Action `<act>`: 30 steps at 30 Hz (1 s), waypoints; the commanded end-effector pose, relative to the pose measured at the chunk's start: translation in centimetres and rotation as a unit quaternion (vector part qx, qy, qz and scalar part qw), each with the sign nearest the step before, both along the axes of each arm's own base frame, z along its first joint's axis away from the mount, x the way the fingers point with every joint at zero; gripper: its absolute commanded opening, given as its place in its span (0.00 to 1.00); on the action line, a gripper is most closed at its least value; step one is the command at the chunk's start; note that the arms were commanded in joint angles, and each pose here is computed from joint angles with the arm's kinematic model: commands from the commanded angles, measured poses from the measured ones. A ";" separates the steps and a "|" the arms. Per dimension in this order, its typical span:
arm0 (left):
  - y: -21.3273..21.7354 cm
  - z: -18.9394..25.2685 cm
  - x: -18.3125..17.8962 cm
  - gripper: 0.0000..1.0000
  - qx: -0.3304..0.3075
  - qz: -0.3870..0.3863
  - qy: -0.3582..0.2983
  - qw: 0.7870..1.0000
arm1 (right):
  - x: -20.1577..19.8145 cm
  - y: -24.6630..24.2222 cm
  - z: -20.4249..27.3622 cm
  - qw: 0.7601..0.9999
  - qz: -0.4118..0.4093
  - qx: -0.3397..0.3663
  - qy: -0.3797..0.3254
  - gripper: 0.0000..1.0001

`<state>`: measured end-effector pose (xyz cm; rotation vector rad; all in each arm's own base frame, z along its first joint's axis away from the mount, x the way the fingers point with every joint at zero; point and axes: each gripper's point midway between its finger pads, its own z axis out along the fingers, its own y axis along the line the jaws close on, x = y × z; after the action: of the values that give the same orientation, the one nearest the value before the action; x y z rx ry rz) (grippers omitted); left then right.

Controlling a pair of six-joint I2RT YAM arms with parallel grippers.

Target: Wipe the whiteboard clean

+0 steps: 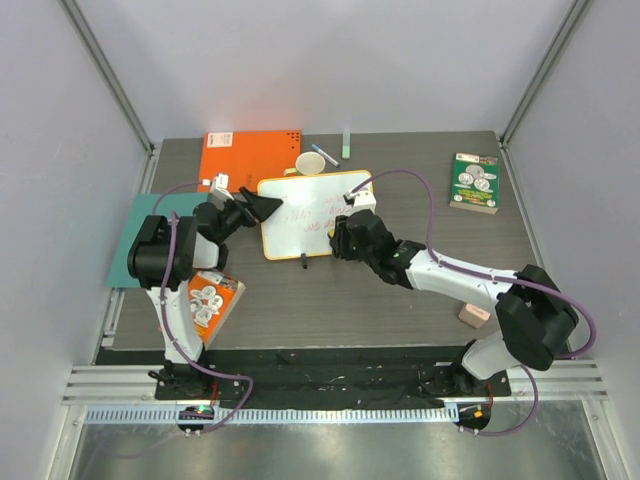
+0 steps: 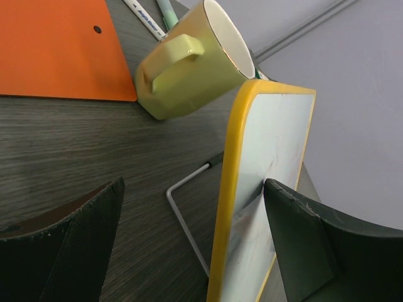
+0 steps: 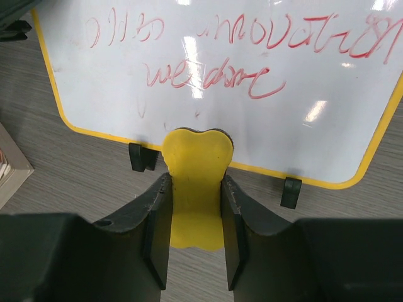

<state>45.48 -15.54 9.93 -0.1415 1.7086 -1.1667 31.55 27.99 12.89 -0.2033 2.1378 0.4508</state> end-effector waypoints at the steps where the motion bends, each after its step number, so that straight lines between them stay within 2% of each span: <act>1: -0.3 4.7 0.2 0.90 -0.014 -0.012 -0.095 0.995 | 1.6 0.6 2.5 0.999 -0.010 0.018 -0.030 0.01; 7: -0.1 4.2 0.4 0.89 -0.007 -0.006 -0.084 0.996 | 1.3 0.8 2.2 0.999 -0.008 0.021 -0.022 0.01; 18: 0.1 3.7 1.2 0.82 0.010 0.003 -0.075 0.997 | 1.6 0.6 2.9 0.999 -0.006 0.013 -0.034 0.01; 24: 0.3 3.5 1.5 0.75 0.018 0.009 -0.069 0.997 | 2.0 0.5 2.7 0.999 -0.008 0.001 -0.039 0.01; 30: 0.4 3.0 1.8 0.58 0.027 0.011 -0.060 0.998 | 2.9 0.7 2.8 0.999 -0.010 -0.001 -0.052 0.01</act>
<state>46.39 -15.48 10.69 -0.1036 1.6838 -1.1382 32.51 27.94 13.27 -0.2171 2.1226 0.4104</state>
